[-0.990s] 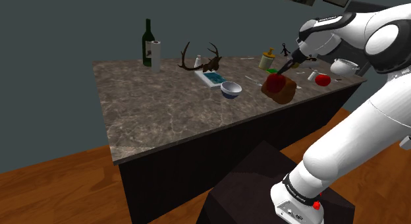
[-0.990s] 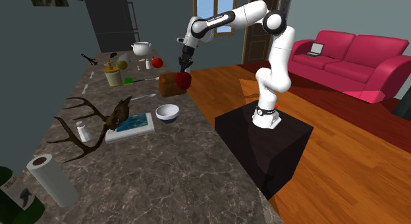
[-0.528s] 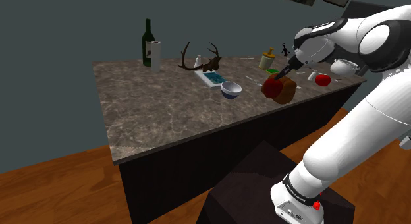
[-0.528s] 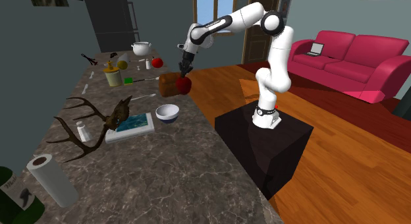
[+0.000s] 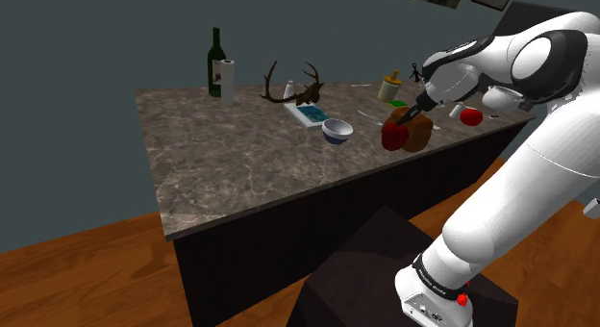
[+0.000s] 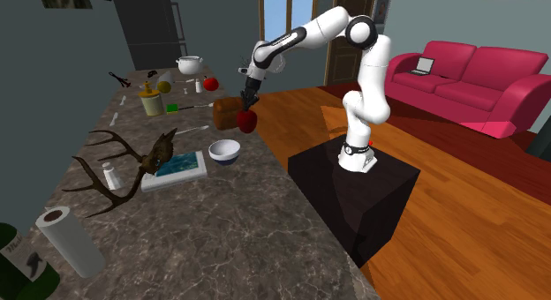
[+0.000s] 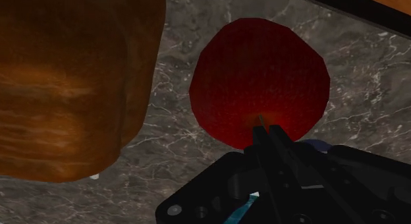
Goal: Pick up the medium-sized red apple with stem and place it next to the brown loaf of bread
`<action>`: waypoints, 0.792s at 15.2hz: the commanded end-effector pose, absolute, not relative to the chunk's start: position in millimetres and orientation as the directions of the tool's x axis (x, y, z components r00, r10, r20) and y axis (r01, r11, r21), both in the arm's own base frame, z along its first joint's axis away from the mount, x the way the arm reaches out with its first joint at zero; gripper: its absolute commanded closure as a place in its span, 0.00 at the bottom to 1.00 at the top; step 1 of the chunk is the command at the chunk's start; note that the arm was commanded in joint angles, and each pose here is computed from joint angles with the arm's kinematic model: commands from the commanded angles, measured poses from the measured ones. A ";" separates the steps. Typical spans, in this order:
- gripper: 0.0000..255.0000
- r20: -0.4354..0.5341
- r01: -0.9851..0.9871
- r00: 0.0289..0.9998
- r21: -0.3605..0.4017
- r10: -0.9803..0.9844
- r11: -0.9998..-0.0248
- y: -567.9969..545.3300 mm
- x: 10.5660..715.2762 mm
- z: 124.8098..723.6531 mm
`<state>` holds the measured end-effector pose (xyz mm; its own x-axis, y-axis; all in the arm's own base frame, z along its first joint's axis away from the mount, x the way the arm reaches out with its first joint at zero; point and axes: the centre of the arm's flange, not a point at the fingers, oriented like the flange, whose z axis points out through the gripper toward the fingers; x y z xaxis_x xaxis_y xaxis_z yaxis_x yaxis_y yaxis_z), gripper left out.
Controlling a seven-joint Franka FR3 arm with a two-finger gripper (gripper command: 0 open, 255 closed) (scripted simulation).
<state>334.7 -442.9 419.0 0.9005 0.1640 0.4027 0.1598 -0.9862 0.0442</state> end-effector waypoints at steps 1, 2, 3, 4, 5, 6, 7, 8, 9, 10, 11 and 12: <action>1.00 0.403 0.160 0.900 0.045 0.164 -0.986 -441.5 334.8 408.4; 1.00 0.403 0.160 0.900 0.045 0.164 -0.986 -441.5 334.8 403.1; 1.00 0.403 0.160 0.900 0.045 0.164 -0.986 -441.5 334.8 398.3; 1.00 0.403 0.160 0.900 0.045 0.164 -0.986 -441.5 334.8 398.3; 1.00 0.403 0.160 0.900 0.045 0.164 -0.986 -441.5 334.8 398.3; 1.00 0.403 0.160 0.900 0.045 0.164 -0.986 -441.5 334.8 398.3; 1.00 0.403 0.160 0.900 0.045 0.164 -0.986 -441.5 334.8 398.3; 1.00 0.403 0.160 0.900 0.045 0.164 -0.986 -441.5 334.8 398.3; 1.00 0.403 0.160 0.900 0.045 0.164 -0.986 -441.5 334.8 398.3; 1.00 0.403 0.160 0.900 0.045 0.164 -0.986 -441.5 334.8 398.3; 1.00 0.403 0.160 0.900 0.045 0.164 -0.986 -441.5 334.8 398.3; 0.00 0.403 0.160 0.900 0.045 0.164 -0.986 -441.6 334.8 398.3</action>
